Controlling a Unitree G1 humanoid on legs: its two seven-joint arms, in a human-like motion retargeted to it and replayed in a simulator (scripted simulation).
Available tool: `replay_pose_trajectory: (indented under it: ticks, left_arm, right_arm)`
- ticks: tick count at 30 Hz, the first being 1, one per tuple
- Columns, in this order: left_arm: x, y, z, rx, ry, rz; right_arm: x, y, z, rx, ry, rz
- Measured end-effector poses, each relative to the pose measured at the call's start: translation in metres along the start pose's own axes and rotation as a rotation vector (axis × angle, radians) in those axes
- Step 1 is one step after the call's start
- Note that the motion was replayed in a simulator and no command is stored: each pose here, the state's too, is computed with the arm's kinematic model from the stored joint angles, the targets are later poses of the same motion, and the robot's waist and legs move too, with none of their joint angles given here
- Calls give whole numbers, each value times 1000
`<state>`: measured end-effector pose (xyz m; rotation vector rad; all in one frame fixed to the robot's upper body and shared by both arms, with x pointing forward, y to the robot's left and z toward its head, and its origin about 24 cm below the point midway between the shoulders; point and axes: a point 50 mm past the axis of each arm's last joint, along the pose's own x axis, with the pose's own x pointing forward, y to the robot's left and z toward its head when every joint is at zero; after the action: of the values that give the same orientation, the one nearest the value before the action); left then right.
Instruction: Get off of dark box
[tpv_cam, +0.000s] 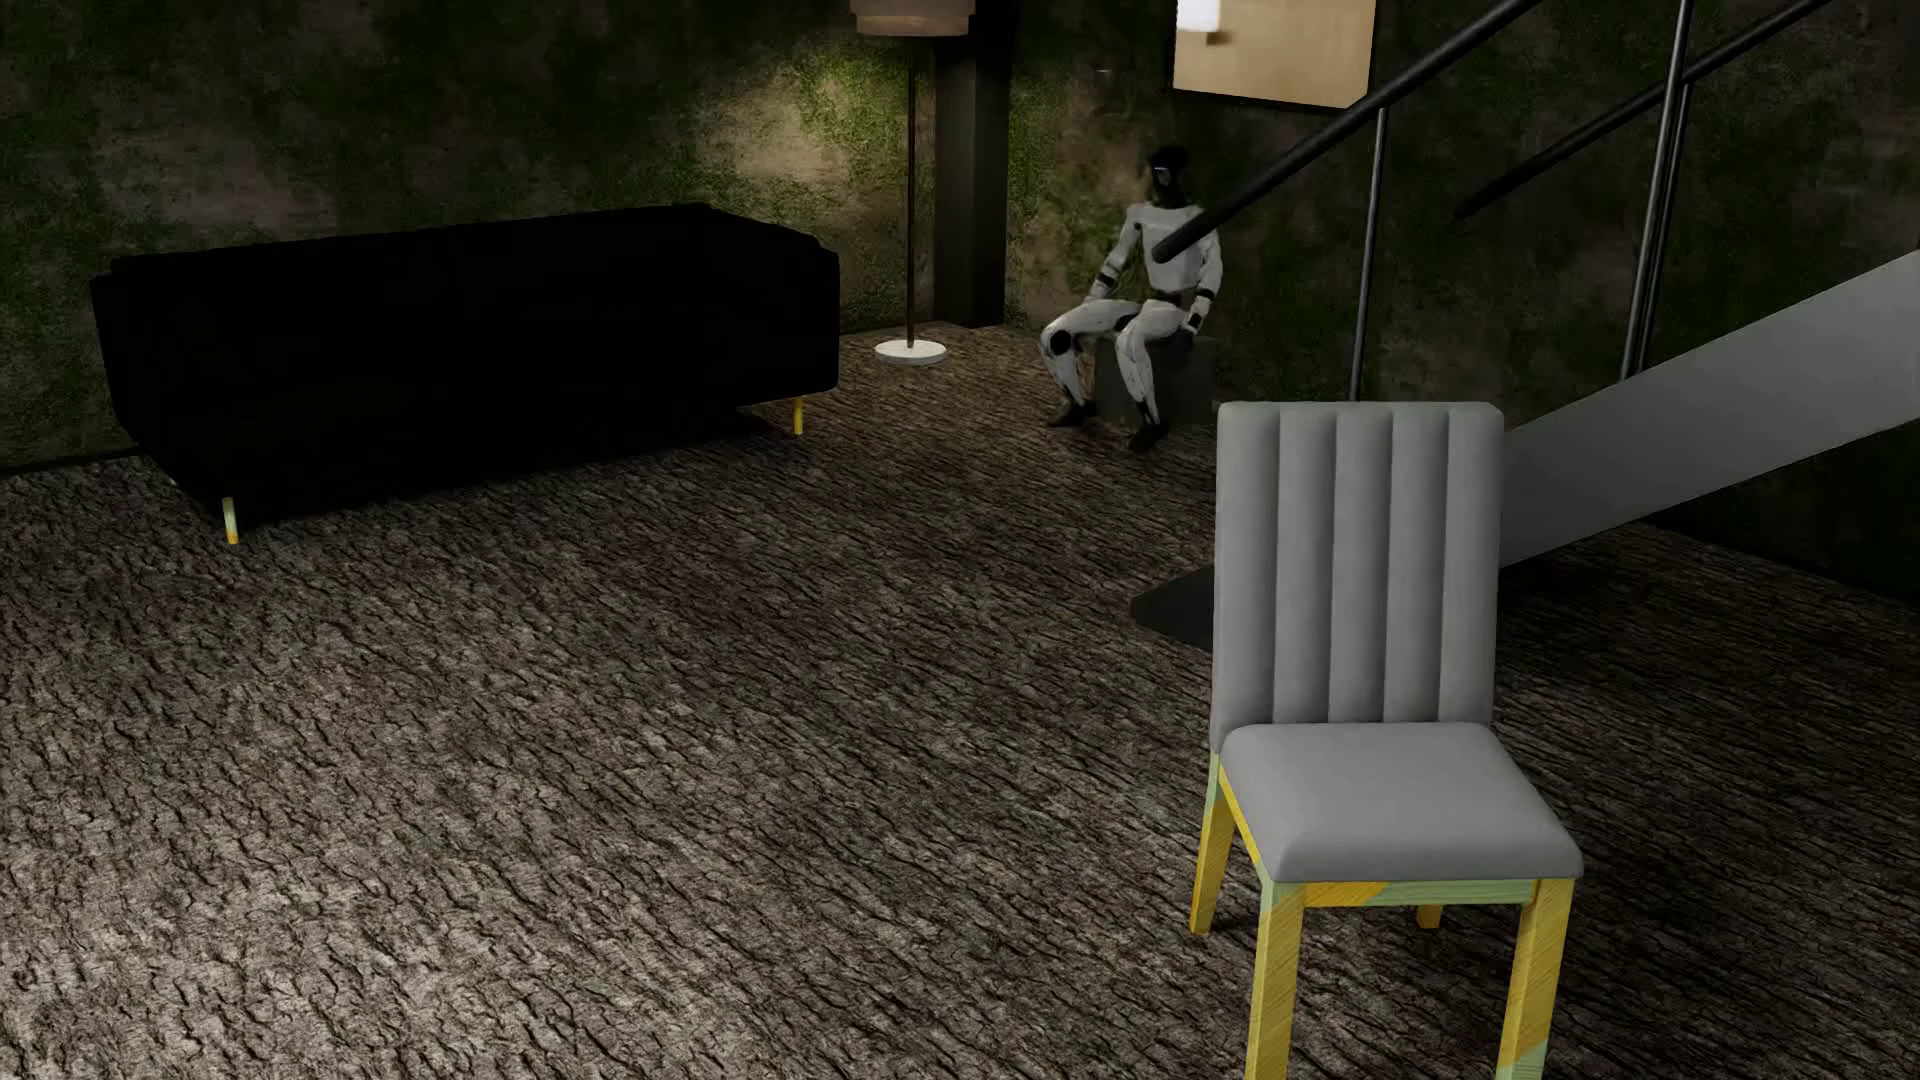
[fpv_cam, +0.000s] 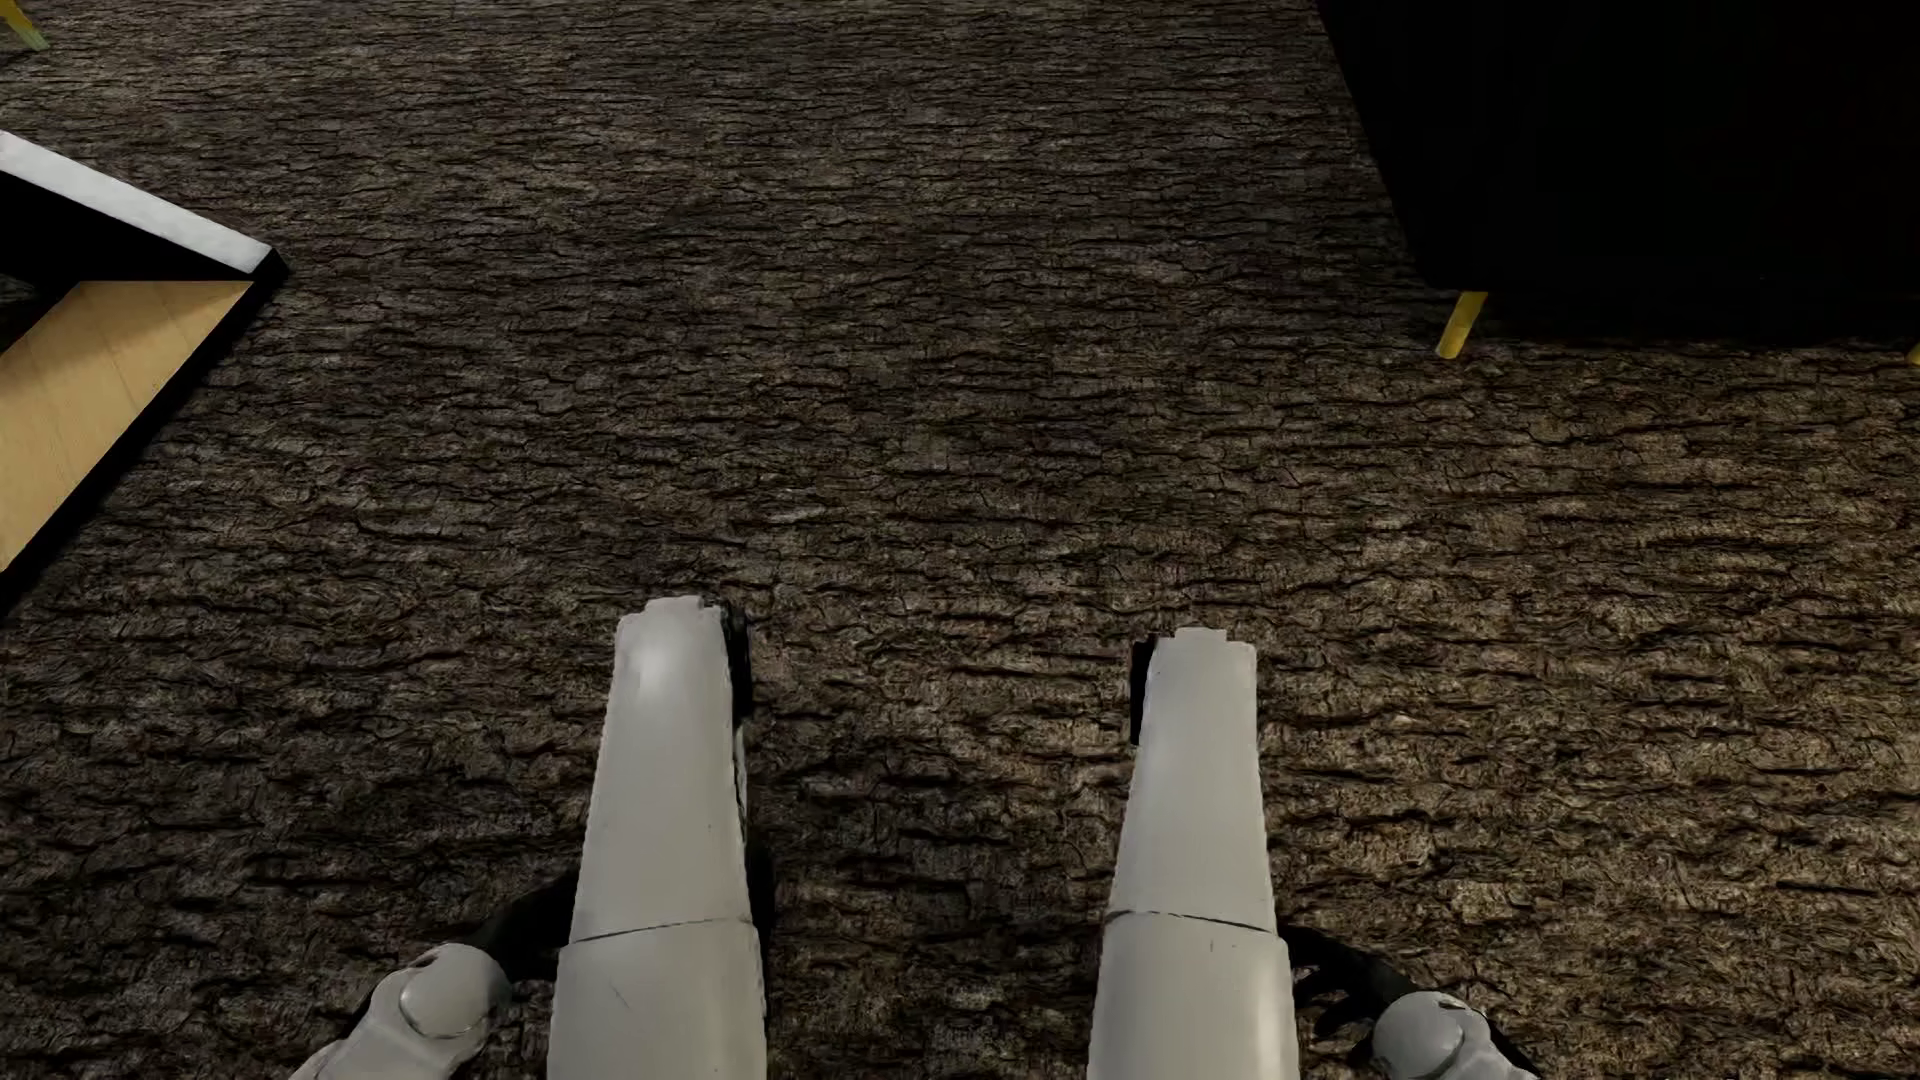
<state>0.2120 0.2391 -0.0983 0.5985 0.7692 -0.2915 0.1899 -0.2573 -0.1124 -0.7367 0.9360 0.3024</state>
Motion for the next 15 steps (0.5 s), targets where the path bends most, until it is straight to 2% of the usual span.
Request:
replay_pose_trajectory:
  ticks: [2, 6, 11, 15]
  left_arm:
    - [-6, -23, -27, 87, 85, -126]
    - [-23, -57, -66, -24, 215, -199]
    - [-24, -70, -59, -54, 159, -218]
    - [-20, -68, -51, -58, 130, -199]
  right_arm:
    - [-7, 24, -31, -9, 81, 82]
    - [-20, 58, -65, 128, 191, 147]
    - [-20, 75, -48, 105, 96, 195]
    - [-14, 68, -28, 82, 11, 167]
